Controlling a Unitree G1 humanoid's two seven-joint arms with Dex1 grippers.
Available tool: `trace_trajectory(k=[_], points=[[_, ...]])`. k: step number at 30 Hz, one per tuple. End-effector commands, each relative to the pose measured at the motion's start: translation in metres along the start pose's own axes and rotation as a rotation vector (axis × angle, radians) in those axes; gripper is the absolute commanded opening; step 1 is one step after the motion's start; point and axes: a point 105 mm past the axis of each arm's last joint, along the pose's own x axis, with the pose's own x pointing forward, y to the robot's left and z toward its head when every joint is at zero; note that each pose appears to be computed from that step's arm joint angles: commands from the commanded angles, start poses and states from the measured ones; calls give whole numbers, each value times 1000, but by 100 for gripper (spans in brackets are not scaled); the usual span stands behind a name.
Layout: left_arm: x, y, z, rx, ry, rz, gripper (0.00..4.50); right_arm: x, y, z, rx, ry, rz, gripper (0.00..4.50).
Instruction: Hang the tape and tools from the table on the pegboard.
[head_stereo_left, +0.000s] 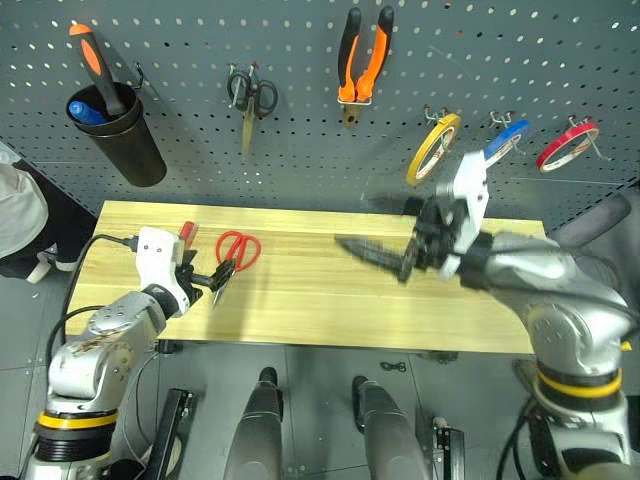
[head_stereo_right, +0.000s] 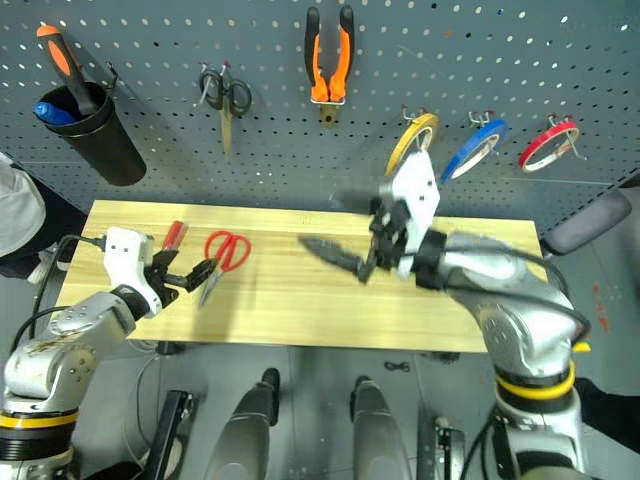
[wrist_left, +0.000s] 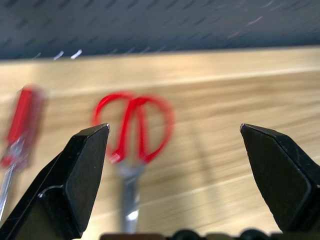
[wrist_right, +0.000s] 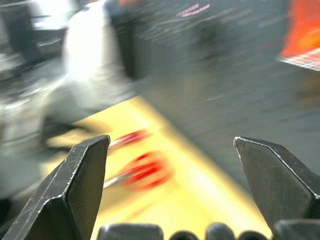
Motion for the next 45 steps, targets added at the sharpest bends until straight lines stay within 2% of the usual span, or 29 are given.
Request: trace_trajectory(k=[1, 6, 11, 14, 18, 24, 27, 31, 35, 40, 45], points=[[7, -6, -16, 51, 72, 8, 450, -3, 31, 5, -62, 8, 154, 443], [18, 4, -39, 83, 177, 102, 450, 3, 33, 4, -120, 22, 180, 443], [29, 12, -42, 125, 199, 156, 450, 11, 29, 7, -137, 9, 162, 443], [34, 13, -45, 124, 212, 156, 450, 14, 30, 7, -152, 12, 160, 443], [43, 12, -62, 84, 273, 126, 450, 21, 28, 10, -187, 5, 132, 443], [43, 19, -73, 119, 307, 151, 450, 24, 26, 9, -194, 9, 111, 443], [43, 21, -75, 109, 311, 157, 367, 24, 25, 9, -192, 8, 103, 450], [38, 32, -82, 33, 330, 178, 191, 25, 22, 9, -190, 8, 88, 450], [32, 40, -85, 36, 345, 190, 15, 25, 18, 9, -180, 7, 74, 450], [31, 42, -83, 40, 338, 188, 11, 25, 16, 8, -168, 8, 65, 450], [31, 23, -57, 75, 221, 97, 11, 18, 15, 6, -173, 14, 36, 450]])
